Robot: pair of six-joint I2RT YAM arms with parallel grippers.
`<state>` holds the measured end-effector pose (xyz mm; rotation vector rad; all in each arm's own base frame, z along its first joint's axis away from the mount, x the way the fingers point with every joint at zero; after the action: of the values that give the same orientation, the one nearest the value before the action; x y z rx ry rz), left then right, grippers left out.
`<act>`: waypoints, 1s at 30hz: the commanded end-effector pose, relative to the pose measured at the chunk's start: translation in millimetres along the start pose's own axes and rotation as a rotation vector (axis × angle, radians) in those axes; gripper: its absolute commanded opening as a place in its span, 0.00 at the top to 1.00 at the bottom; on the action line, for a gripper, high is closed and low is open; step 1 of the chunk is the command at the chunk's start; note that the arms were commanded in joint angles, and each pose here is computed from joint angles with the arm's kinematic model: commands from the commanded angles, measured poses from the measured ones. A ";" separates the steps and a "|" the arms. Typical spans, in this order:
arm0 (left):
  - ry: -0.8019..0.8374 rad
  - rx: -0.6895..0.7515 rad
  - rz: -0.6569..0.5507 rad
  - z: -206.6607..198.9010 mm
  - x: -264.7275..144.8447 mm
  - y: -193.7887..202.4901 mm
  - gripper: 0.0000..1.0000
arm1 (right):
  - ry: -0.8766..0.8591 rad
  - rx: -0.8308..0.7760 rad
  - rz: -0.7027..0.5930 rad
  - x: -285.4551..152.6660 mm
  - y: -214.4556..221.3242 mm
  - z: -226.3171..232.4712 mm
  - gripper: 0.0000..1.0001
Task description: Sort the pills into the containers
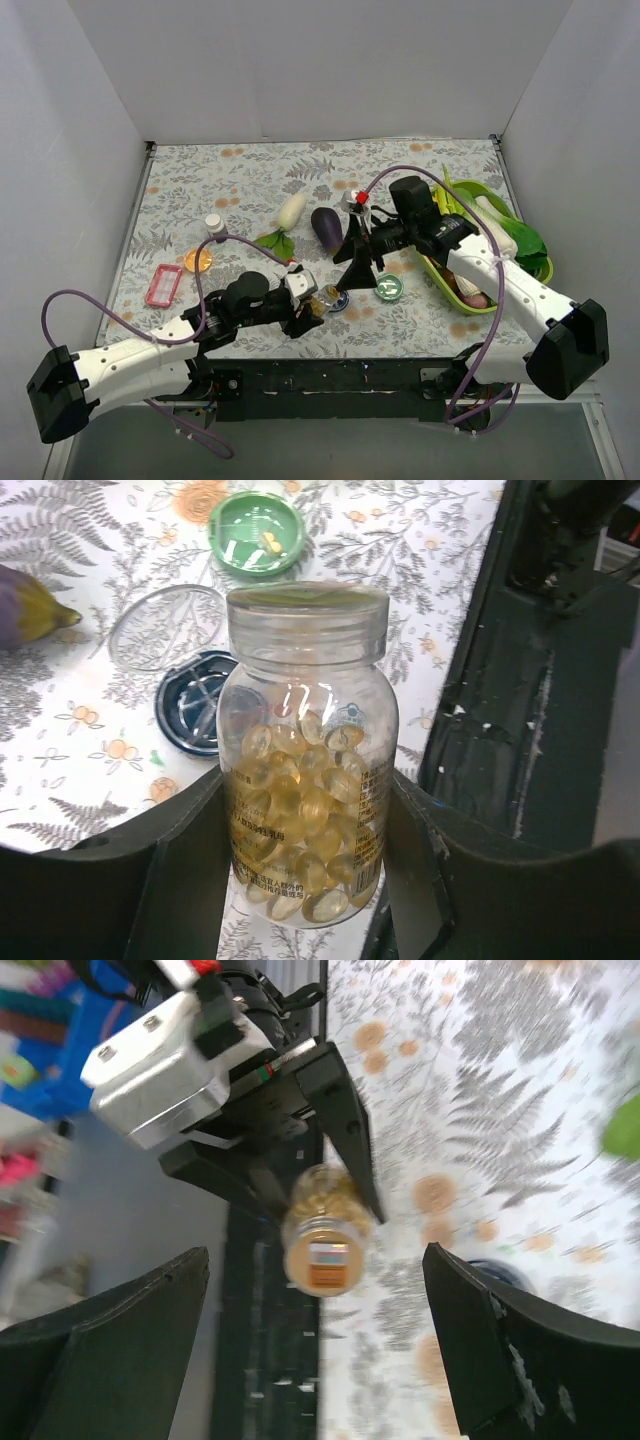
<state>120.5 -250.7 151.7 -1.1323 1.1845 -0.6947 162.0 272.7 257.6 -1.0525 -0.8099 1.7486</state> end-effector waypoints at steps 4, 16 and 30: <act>-0.114 0.098 -0.094 23.5 6.5 -39.4 1.00 | 0.090 0.539 -0.068 12.2 0.0 -8.2 0.06; -0.139 0.082 -0.116 27.5 11.4 -40.1 1.00 | 0.175 0.573 0.003 27.3 27.3 -17.0 0.16; -0.026 0.076 -0.063 9.0 5.9 -24.6 1.00 | -0.036 0.093 0.060 28.3 15.8 8.1 0.99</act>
<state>146.0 -257.9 159.8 -1.1272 1.0546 -0.6732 156.4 287.1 208.3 -0.8939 -0.2794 1.7537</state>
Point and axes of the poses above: each gripper's point midway between its finger pads, its own x axis out along the fingers, its own z axis along the line the jaws close on, y = z × x, the point moved 3 cm from there along -x, back along the fingers, and after that the axes turned 5 degrees about x, right-handed, at the moved point
